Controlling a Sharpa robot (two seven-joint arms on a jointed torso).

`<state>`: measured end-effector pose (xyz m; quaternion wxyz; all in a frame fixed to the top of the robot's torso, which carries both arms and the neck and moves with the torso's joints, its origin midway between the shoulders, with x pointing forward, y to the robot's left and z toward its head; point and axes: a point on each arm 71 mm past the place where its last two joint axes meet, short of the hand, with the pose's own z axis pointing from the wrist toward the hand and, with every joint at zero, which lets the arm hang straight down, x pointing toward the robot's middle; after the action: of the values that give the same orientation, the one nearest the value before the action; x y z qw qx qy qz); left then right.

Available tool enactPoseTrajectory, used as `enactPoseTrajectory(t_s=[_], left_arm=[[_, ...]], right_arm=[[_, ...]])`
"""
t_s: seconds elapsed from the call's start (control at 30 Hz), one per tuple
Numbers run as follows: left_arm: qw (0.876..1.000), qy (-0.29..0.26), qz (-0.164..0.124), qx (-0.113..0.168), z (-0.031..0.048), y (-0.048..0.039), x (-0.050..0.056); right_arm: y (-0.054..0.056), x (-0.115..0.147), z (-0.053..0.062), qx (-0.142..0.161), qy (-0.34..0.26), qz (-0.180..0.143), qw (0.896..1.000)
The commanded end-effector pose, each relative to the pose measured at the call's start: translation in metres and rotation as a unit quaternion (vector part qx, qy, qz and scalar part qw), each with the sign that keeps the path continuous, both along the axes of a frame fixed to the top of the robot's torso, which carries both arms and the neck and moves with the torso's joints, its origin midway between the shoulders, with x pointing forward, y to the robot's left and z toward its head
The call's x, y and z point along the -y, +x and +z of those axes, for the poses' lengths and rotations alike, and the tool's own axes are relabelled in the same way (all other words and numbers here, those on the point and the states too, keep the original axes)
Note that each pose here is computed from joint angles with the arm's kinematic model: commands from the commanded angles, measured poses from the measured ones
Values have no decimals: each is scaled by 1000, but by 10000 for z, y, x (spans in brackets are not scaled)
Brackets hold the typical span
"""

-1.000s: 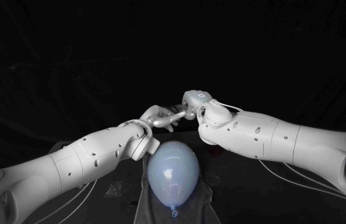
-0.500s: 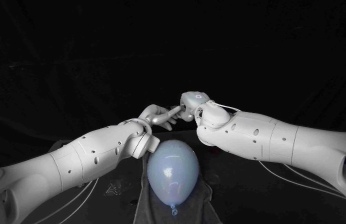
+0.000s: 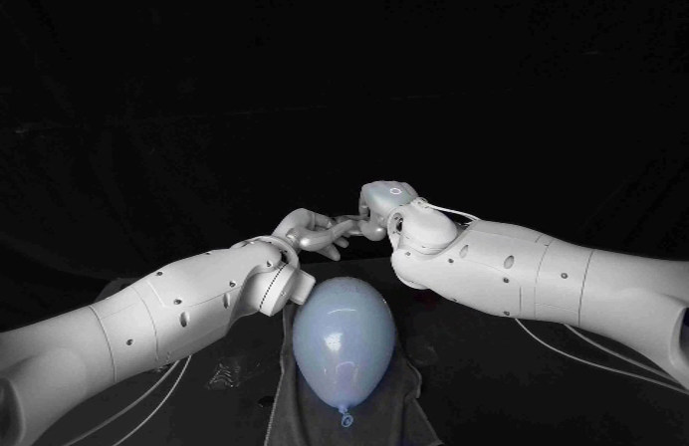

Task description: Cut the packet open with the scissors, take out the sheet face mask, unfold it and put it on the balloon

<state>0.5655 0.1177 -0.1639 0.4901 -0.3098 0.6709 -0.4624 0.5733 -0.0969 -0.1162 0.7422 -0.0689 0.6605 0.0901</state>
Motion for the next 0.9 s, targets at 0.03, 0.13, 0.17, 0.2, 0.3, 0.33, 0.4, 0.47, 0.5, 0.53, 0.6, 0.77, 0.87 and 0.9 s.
enactPoseTrajectory(t_s=[0.03,0.13,0.17,0.2,0.3,0.33,0.4,0.47,0.5,0.53,0.6,0.77,0.87,0.9], left_arm=[[1000,-6,-12,-6,11,-15,8],[1000,-9,-15,-8,12,-25,-5],[1000,-10,-16,-8,13,-28,-8],[1000,-11,-17,-8,14,-31,-13],[1000,-15,-19,-8,16,-38,-22],[1000,-18,-20,-9,18,-40,-26],[1000,-21,-21,-8,20,-43,-29],[999,-24,-22,-8,21,-44,-32],[999,-25,-23,-8,22,-45,-33],[999,-27,-23,-8,23,-45,-33],[999,-29,-25,-8,25,-47,-32],[999,-34,-30,-8,28,-52,-20],[999,-38,-34,-7,32,-57,-10],[999,-39,-35,-6,34,-58,-8]], right_arm=[[9,16,-3,0,-13,-4,1000],[12,23,-6,-1,-13,-5,1000],[12,24,-6,-2,-13,-5,1000],[13,25,-7,-2,-13,-6,1000],[13,28,-10,-4,-14,-6,1000],[13,29,-11,-4,-15,-6,1000],[13,32,-13,-5,-15,-7,1000],[14,33,-14,-6,-15,-7,1000],[14,34,-15,-6,-15,-7,1000],[14,35,-15,-7,-16,-7,1000],[14,35,-16,-7,-16,-7,1000],[12,33,-20,-10,-16,-7,1000],[10,30,-22,-11,-16,-7,1000],[9,29,-23,-11,-16,-6,1000]])
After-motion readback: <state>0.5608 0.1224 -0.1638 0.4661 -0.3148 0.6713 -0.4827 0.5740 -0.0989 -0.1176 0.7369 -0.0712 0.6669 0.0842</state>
